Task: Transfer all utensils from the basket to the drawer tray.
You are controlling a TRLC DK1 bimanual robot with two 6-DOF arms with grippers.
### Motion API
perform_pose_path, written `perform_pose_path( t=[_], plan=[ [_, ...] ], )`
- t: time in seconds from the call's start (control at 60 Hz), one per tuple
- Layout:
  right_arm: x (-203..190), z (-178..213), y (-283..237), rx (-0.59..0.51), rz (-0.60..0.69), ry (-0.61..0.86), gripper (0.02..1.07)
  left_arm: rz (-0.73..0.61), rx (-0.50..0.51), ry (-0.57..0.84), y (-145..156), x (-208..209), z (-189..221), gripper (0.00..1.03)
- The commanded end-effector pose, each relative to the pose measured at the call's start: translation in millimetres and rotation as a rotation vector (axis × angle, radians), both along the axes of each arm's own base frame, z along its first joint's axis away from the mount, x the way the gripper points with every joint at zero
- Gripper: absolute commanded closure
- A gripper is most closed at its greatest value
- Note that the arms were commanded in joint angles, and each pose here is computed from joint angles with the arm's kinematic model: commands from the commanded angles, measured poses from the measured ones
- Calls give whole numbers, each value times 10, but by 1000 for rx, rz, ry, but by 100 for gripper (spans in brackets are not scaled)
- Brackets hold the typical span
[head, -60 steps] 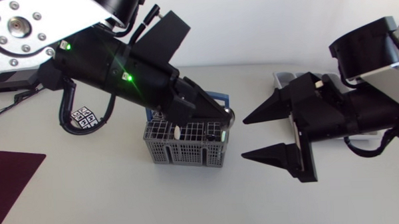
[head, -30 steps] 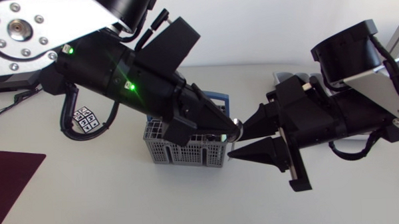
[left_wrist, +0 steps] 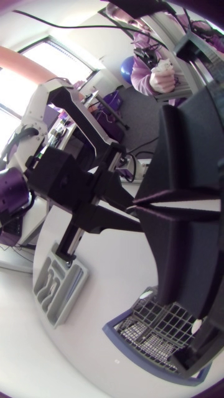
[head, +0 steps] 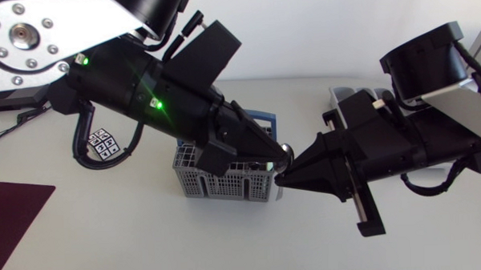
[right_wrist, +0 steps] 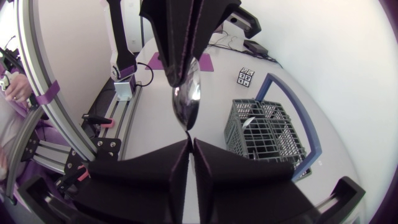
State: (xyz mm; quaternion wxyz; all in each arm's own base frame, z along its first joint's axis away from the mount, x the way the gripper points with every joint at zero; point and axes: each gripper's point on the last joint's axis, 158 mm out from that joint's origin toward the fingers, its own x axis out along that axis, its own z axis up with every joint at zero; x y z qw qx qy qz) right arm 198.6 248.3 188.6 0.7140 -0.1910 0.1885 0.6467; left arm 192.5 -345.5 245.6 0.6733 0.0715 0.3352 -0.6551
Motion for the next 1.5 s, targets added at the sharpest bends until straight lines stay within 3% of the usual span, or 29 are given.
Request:
perform_pose_path(
  t=[0.0, 0.083, 0.317, 0.45, 0.783, 1.067, 1.25, 1.483],
  plan=[
    [-41, 46, 8, 4, 3, 20, 101, -15, -15, -17, 18, -30, 56, 100],
    [-49, 6, -19, -5, 1, 29, 101, -13, -21, -22, 14, -16, 84, 93],
    [-36, -136, -177, -51, -18, 41, 102, 38, -39, -59, 33, 175, 210, 48],
    [85, -226, -379, -80, -66, 32, 102, 116, -37, -113, 61, 396, 252, 36],
    [819, -562, -1602, -192, -361, -52, 101, 178, 119, -311, 213, 721, -86, 35],
    [1387, -896, -2853, -425, -629, -214, 101, 104, 290, -434, 206, 719, -579, 32],
    [1623, -1179, -3482, -580, -704, -276, 101, 54, 370, -491, 168, 667, -789, 30],
    [1863, -1380, -4045, -695, -775, -322, 101, 14, 444, -567, 195, 649, -919, 27]
  ],
)
